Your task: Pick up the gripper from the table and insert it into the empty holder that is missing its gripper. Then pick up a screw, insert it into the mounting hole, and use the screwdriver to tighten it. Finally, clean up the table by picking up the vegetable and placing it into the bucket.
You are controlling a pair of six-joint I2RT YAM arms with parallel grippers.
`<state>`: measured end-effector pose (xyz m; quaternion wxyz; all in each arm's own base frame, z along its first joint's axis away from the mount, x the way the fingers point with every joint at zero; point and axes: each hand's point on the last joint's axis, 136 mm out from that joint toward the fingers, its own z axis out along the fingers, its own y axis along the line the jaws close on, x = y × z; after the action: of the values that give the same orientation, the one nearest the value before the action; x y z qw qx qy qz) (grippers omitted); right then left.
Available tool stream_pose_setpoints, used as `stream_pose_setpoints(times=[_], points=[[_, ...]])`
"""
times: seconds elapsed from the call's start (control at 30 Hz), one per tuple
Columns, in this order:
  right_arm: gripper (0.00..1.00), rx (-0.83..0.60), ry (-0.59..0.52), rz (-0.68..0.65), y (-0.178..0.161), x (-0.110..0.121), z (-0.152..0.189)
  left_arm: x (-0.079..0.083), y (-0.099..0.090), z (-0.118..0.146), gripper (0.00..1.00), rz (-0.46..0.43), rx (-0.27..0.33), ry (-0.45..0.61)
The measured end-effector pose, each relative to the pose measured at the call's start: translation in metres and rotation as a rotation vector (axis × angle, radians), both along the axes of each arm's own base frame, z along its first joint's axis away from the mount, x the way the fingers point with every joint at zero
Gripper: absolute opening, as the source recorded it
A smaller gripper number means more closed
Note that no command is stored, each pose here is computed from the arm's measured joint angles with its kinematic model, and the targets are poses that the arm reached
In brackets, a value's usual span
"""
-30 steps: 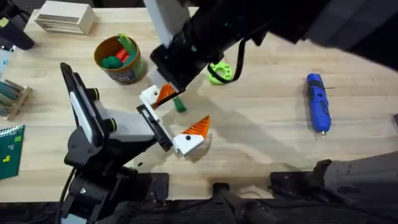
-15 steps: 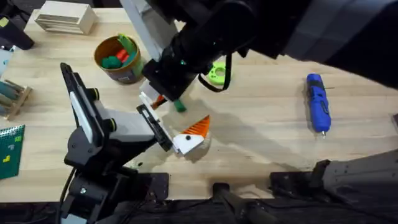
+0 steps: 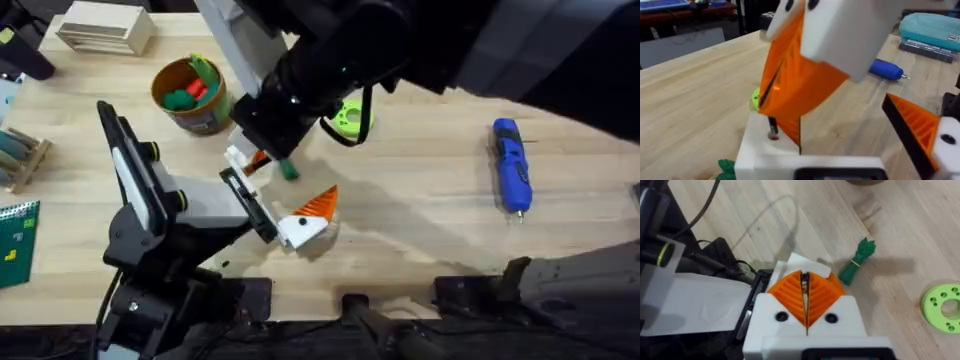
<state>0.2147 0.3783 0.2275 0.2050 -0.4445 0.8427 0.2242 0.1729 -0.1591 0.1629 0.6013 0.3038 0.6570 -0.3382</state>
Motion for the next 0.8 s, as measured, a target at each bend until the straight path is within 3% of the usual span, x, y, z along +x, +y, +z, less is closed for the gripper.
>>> stream_pose_setpoints(times=[0.8], points=[[0.006,-0.014,0.012,0.001,0.002,0.001,-0.014,0.0,0.0,0.0,0.987,-0.001,-0.003,0.006]])
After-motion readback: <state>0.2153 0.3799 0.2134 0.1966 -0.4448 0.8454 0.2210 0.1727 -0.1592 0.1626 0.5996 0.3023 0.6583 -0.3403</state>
